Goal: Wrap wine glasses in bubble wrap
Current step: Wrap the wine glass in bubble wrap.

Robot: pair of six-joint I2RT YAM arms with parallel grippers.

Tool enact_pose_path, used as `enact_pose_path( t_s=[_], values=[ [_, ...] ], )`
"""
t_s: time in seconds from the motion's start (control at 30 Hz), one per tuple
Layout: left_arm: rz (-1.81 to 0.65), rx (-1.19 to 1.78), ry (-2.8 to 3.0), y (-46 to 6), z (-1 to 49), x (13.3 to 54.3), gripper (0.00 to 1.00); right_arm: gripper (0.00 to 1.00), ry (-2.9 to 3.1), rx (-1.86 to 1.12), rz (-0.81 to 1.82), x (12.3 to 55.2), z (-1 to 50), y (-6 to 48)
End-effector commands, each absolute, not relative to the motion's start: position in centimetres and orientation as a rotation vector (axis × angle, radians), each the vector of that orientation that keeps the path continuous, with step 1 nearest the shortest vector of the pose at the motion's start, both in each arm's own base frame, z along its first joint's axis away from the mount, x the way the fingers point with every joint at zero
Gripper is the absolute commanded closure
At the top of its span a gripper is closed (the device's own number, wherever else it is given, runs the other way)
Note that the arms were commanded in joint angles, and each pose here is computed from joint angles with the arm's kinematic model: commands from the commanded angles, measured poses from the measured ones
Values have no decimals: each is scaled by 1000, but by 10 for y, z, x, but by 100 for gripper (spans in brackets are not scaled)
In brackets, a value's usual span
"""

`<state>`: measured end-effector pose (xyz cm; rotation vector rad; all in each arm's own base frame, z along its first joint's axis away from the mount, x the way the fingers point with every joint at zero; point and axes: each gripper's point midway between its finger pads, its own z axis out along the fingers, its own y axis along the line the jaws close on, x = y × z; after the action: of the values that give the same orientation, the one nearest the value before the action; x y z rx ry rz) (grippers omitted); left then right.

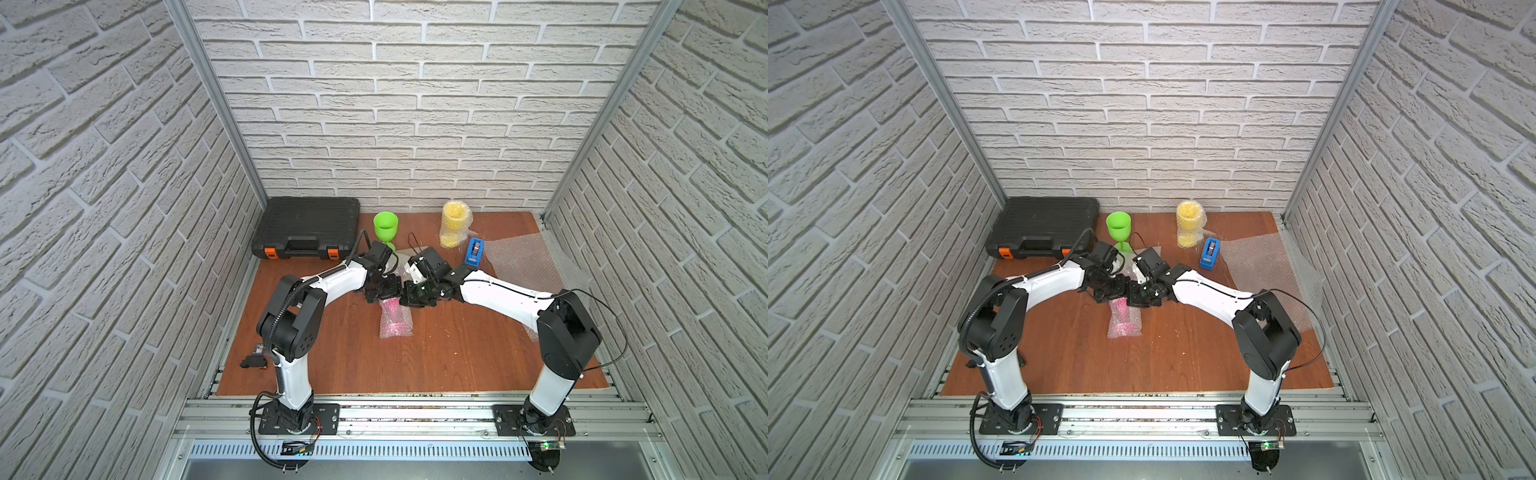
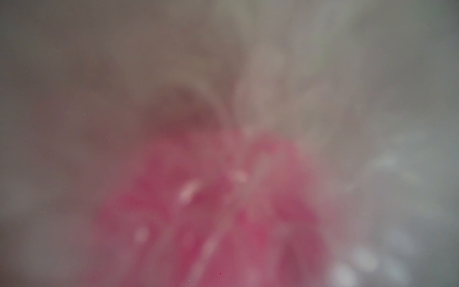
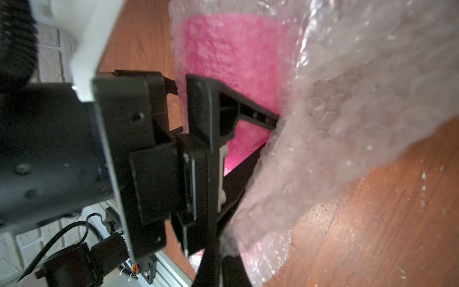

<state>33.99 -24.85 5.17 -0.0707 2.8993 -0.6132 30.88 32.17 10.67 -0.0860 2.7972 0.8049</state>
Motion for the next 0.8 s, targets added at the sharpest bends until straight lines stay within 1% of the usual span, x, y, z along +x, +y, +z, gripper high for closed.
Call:
enact_pose_path(
  t_s=[0.0,0.13,0.3,0.37,0.43,0.5,0.63,0.67,0.7,0.73,0.77],
  values=[
    [-577,-191,2922,-240,31,343,29,88,2805,-160,812,288,111,343],
    [-588,-220,2929,-241,28,341,29,69,2788,-193,734,283,102,351],
    [-624,-259,2929,-245,26,342,29,54,2750,-266,601,276,85,358],
    [-628,-264,2929,-245,26,341,29,51,2733,-294,493,277,80,353],
    [-625,-268,2934,-245,25,340,29,50,2715,-320,380,279,77,347],
    [-623,-271,2934,-244,25,339,29,52,2690,-335,250,283,77,337],
    [-620,-286,2930,-243,26,339,29,62,2641,-358,83,290,82,320],
    [-621,-289,2932,-243,26,338,29,67,2630,-368,40,291,83,316],
    [-623,-293,2928,-243,27,339,29,69,2620,-374,-2,293,85,311],
    [-622,-296,2927,-243,27,338,28,70,2609,-380,-43,295,87,306],
    [-622,-299,2925,-242,28,338,28,68,2603,-388,-73,295,89,302]
  ],
)
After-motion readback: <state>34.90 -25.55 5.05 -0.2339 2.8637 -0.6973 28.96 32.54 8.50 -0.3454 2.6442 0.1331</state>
